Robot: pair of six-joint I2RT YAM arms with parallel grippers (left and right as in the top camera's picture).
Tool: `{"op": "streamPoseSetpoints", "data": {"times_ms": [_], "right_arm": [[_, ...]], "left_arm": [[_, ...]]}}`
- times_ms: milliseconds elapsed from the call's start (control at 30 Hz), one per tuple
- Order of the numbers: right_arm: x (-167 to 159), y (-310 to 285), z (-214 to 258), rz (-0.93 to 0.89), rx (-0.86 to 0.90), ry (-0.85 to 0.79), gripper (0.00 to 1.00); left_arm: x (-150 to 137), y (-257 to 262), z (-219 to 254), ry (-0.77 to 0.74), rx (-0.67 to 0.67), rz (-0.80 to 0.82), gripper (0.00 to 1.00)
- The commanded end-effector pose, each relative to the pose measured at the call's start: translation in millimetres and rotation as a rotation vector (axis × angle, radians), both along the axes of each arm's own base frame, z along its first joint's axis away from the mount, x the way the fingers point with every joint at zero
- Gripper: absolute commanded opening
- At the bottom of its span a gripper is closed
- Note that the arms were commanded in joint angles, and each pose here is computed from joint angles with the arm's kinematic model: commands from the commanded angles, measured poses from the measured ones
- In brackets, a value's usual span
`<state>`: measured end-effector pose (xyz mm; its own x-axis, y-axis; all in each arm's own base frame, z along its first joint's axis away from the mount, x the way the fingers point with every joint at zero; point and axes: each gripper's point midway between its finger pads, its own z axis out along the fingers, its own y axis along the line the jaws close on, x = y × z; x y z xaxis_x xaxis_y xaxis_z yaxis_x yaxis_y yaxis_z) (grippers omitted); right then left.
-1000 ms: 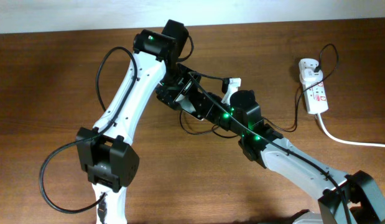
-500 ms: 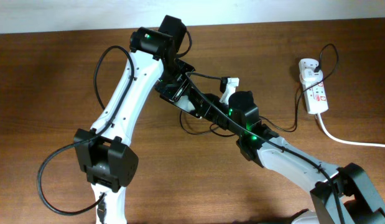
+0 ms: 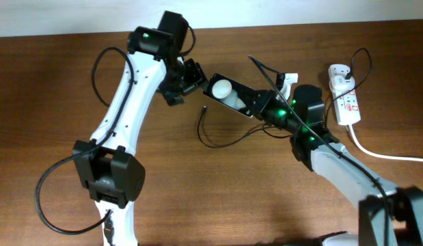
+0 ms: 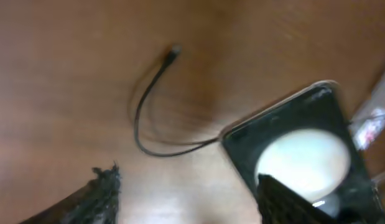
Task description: Plug charger to phone and switch on socket
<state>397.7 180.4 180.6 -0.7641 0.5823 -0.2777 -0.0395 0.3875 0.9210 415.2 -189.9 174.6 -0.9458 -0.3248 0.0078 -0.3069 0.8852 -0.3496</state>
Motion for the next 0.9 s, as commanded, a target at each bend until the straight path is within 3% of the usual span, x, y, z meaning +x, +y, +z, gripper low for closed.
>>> {"op": "streamPoseSetpoints", "data": {"times_ms": [0,200,300,600,667,867], "right_arm": [[-7,-26,48,-0.047,-0.047,-0.12,0.04],[-34,-80,119,-0.141,-0.066,-0.301,0.04],[-44,-99,132,-0.129,-0.05,-0.334,0.04],[-39,-107,89,-0.145,-0.025,-0.141,0.04],[-31,-97,91,-0.112,0.011,-0.155,0.04],[-18,-71,93,-0.085,0.084,-0.148,0.04]], "left_arm": [[14,-2,10,-0.115,-0.084,-0.198,0.8],[42,29,14,-0.23,-0.069,-0.232,0.8],[41,26,22,-0.26,-0.152,-0.297,0.8],[28,-5,47,-0.357,-0.383,-0.506,0.78],[15,-23,39,-0.315,-0.563,-0.523,0.76],[0,-43,35,-0.296,-0.849,-0.539,0.77]]}}
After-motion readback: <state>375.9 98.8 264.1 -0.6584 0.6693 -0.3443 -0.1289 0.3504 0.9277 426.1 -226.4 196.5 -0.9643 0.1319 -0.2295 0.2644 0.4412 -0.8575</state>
